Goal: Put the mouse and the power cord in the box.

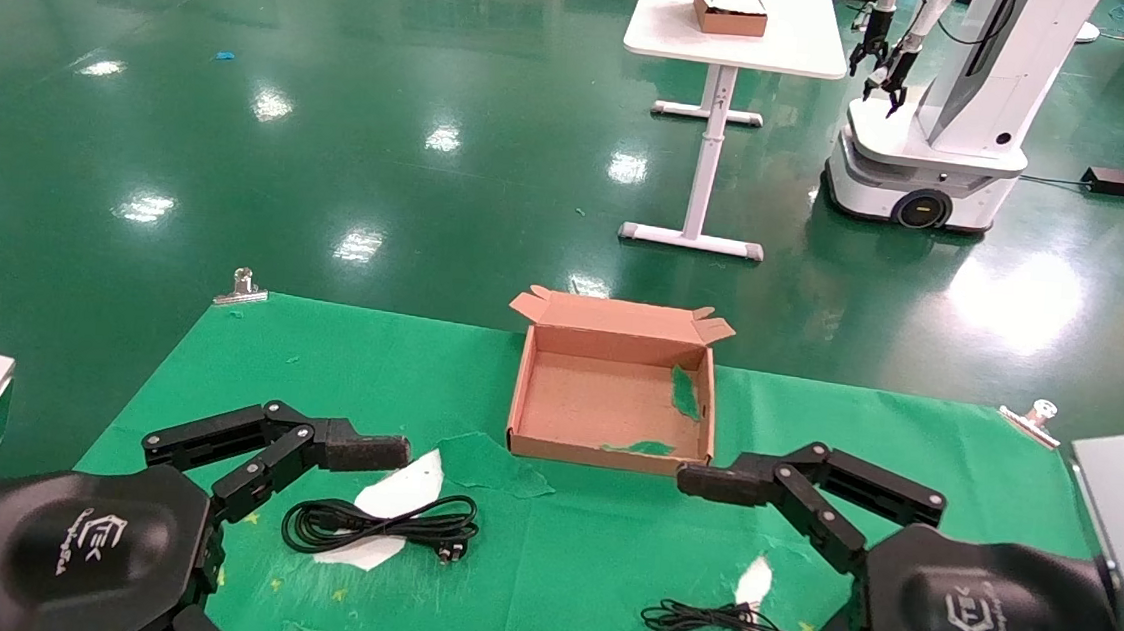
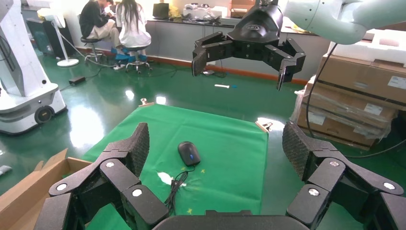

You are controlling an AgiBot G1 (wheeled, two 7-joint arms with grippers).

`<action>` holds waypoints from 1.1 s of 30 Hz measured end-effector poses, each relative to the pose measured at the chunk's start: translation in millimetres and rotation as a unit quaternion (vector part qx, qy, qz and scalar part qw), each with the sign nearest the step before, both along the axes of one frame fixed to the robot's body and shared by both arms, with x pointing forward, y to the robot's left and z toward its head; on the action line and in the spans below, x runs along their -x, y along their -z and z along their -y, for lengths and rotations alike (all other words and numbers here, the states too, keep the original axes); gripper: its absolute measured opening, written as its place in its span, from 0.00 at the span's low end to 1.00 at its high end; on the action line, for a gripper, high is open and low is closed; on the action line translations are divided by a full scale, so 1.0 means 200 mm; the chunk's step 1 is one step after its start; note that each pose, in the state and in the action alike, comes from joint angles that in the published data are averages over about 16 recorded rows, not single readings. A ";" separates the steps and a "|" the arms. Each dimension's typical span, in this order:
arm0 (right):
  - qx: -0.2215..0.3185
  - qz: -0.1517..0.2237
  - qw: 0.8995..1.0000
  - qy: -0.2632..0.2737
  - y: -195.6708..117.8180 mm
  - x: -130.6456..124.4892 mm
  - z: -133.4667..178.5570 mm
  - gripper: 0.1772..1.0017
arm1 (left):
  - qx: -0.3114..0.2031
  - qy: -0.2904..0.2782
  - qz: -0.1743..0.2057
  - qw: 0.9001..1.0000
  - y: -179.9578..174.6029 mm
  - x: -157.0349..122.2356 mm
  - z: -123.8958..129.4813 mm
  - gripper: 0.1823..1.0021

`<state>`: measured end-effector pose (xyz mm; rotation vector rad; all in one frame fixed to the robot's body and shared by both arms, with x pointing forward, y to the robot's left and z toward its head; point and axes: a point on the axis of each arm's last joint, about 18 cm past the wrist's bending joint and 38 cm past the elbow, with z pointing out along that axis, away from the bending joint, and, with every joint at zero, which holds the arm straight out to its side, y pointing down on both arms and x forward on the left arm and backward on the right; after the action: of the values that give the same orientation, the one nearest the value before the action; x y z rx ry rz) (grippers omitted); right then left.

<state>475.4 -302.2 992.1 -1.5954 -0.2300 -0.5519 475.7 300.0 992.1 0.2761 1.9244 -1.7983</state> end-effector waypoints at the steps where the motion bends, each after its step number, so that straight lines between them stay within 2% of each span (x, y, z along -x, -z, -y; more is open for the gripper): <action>1: 0.000 0.000 1.000 0.000 0.00 0.00 0.00 1.00 | 0.000 0.000 0.000 1.000 0.00 0.00 0.00 1.00; 33: 0.000 0.000 1.000 0.000 0.00 0.00 0.00 1.00 | 0.000 0.000 0.000 1.000 0.00 0.00 0.00 1.00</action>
<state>475.4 -302.2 992.1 -1.5954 -0.2300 -0.5519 475.7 300.0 992.1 0.2761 1.9244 -1.7983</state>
